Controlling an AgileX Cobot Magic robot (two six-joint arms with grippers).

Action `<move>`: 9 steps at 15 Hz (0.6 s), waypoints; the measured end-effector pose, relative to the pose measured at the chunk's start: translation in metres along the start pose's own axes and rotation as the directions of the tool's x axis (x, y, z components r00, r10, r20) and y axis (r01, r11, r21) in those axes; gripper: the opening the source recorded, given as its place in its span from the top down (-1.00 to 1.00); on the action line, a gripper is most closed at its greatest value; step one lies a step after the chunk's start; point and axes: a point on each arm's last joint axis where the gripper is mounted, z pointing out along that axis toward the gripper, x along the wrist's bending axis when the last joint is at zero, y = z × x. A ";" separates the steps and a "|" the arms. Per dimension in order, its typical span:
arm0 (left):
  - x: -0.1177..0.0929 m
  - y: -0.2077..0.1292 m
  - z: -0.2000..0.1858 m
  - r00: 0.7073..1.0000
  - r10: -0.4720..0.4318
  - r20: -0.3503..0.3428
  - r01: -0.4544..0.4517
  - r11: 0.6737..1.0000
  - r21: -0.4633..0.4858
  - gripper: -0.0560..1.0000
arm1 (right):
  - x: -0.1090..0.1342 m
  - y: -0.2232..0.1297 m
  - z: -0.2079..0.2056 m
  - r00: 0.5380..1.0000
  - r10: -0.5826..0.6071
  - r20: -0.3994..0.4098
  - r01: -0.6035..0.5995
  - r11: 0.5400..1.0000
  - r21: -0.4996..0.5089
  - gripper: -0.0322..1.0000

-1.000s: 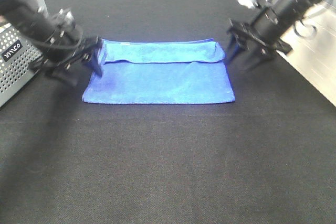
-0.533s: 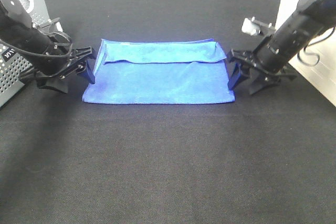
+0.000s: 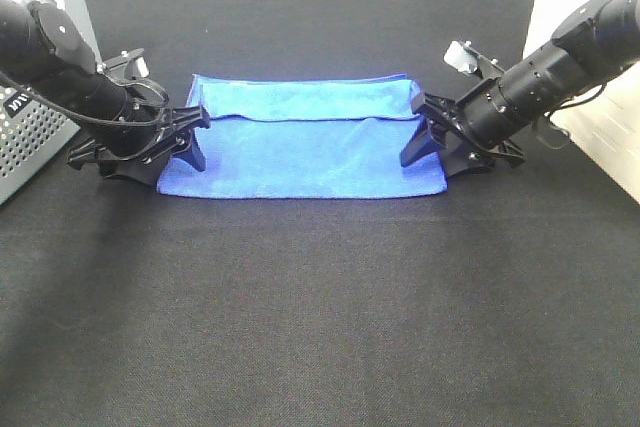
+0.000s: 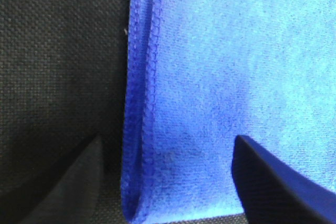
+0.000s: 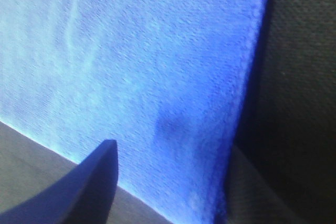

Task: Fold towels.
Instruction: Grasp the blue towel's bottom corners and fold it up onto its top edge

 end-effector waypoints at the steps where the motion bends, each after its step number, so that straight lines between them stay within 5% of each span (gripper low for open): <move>1: 0.000 0.000 0.001 1.000 0.002 0.001 -0.002 1.000 0.001 -0.28 | 0.000 0.000 0.001 1.000 0.008 -0.008 -0.008 1.000 -0.002 -0.13; 3: 0.001 -0.003 0.004 1.000 -0.006 0.002 0.006 1.000 0.024 0.40 | -0.004 0.000 0.004 1.000 0.007 0.008 -0.007 1.000 -0.007 0.38; 4: 0.001 -0.003 0.004 1.000 -0.006 0.002 0.006 1.000 0.024 0.40 | -0.004 0.000 0.004 1.000 0.007 0.008 -0.007 1.000 -0.007 0.38; 6: 0.001 -0.006 0.005 1.000 -0.010 0.005 0.010 0.998 0.059 0.84 | -0.007 -0.001 0.007 1.000 0.020 0.021 -0.020 1.000 0.005 0.91; 9: 0.002 -0.012 -0.004 1.000 0.024 -0.003 -0.023 0.989 0.148 0.88 | -0.005 -0.005 0.004 0.998 0.046 0.031 -0.048 0.998 0.050 0.94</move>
